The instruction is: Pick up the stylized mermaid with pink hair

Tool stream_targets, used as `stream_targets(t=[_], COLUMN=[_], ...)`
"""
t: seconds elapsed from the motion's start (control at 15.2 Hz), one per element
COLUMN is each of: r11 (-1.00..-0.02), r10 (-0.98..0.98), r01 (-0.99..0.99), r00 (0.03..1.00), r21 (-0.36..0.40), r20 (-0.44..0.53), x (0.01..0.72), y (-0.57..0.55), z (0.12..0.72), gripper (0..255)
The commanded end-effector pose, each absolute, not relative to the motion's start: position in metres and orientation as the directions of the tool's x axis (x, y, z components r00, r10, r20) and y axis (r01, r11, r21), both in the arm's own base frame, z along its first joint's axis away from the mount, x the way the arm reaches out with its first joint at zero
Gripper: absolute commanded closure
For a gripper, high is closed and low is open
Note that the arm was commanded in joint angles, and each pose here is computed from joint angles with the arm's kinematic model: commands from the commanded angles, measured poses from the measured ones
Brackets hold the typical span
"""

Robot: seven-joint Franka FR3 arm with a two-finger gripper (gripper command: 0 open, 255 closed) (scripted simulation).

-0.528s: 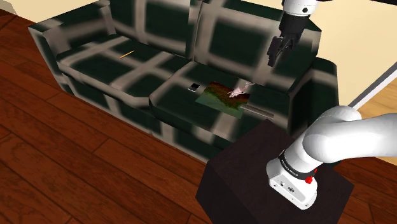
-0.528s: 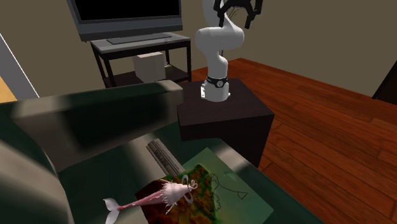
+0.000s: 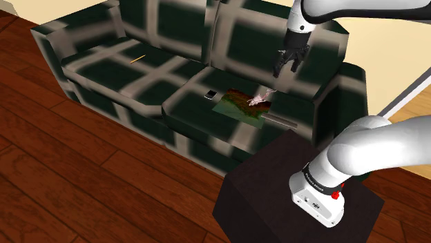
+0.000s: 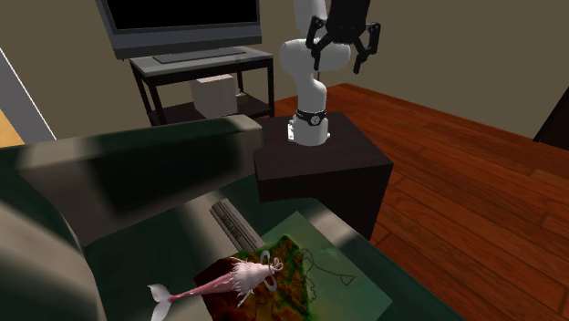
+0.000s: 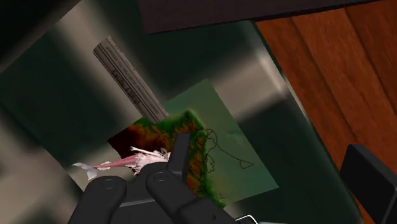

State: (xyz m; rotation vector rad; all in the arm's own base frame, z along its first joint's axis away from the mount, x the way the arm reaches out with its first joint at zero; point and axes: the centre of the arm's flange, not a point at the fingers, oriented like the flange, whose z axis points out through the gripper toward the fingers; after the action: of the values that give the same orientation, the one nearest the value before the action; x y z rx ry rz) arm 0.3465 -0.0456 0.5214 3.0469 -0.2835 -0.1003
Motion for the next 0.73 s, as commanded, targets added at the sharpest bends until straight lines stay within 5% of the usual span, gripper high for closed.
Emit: stream_targets(t=[0.0, 0.66], r11=[-0.967, -0.859], r10=[-0.244, -0.506], r01=[-0.240, -0.503], r00=[0.969, 0.862], r21=[0.088, 0.094], r20=[-0.047, -0.005], x=[0.362, 0.441], y=[-0.054, -0.101], z=[0.504, 0.412], gripper=[0, 0])
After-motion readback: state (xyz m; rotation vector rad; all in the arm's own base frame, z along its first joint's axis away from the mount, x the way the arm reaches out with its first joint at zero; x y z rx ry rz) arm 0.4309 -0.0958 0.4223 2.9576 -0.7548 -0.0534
